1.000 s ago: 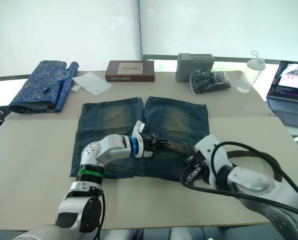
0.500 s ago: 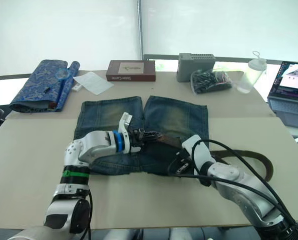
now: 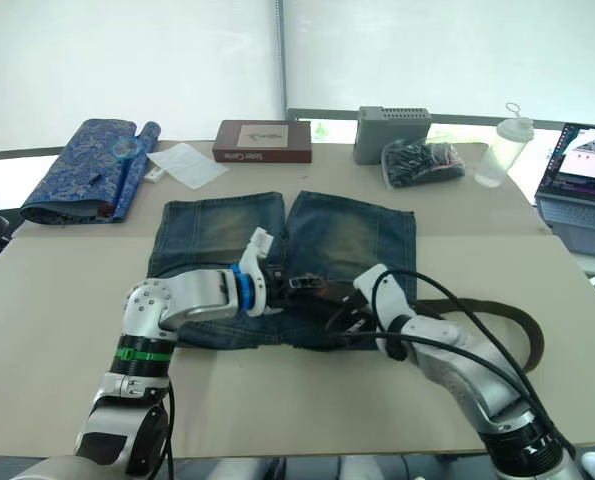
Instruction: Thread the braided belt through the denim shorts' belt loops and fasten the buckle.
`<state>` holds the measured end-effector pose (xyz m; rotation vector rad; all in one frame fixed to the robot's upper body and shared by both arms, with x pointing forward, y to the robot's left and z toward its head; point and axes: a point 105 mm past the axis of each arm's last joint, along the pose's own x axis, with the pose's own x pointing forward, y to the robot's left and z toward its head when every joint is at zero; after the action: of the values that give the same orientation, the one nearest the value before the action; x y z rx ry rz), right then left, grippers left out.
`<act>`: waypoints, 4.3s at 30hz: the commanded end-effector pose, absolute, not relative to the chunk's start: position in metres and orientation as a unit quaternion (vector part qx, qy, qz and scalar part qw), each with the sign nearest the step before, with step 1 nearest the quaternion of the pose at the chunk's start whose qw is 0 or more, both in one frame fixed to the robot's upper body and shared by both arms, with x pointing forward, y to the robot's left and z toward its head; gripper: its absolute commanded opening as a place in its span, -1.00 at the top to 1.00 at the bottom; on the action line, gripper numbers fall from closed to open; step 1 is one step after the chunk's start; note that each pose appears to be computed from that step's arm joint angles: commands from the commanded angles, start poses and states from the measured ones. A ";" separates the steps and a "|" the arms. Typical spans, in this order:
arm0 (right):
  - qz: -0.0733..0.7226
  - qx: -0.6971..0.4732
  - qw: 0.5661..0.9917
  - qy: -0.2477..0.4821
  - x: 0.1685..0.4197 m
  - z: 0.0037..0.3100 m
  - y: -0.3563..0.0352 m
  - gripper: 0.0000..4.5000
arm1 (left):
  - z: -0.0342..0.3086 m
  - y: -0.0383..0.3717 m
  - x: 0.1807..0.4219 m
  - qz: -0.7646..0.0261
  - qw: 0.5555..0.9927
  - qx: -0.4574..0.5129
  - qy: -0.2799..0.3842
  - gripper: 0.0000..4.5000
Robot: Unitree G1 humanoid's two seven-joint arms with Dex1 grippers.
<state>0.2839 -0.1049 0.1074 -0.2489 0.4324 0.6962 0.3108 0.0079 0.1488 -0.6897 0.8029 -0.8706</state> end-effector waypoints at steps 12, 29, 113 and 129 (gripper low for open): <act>0.260 -0.129 0.922 0.256 0.298 0.078 -0.121 0.98 | 0.177 0.009 0.315 -0.438 0.751 -0.363 0.334 1.00; 0.227 -0.106 0.930 0.270 0.298 0.078 -0.145 0.98 | 0.177 0.115 0.325 -0.329 0.792 -0.412 0.308 1.00; 0.341 0.190 0.902 0.185 0.291 0.161 -0.123 1.00 | 0.179 0.122 0.263 -0.480 0.867 -0.003 0.133 -0.99; 0.350 0.192 0.884 0.244 0.304 0.135 -0.089 1.00 | 0.136 0.178 0.230 -0.570 0.812 0.101 0.082 -0.99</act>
<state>0.3031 -0.0895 0.1297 0.4041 0.5269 0.7220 0.2292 0.1741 0.1272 0.1757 0.2200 -1.2284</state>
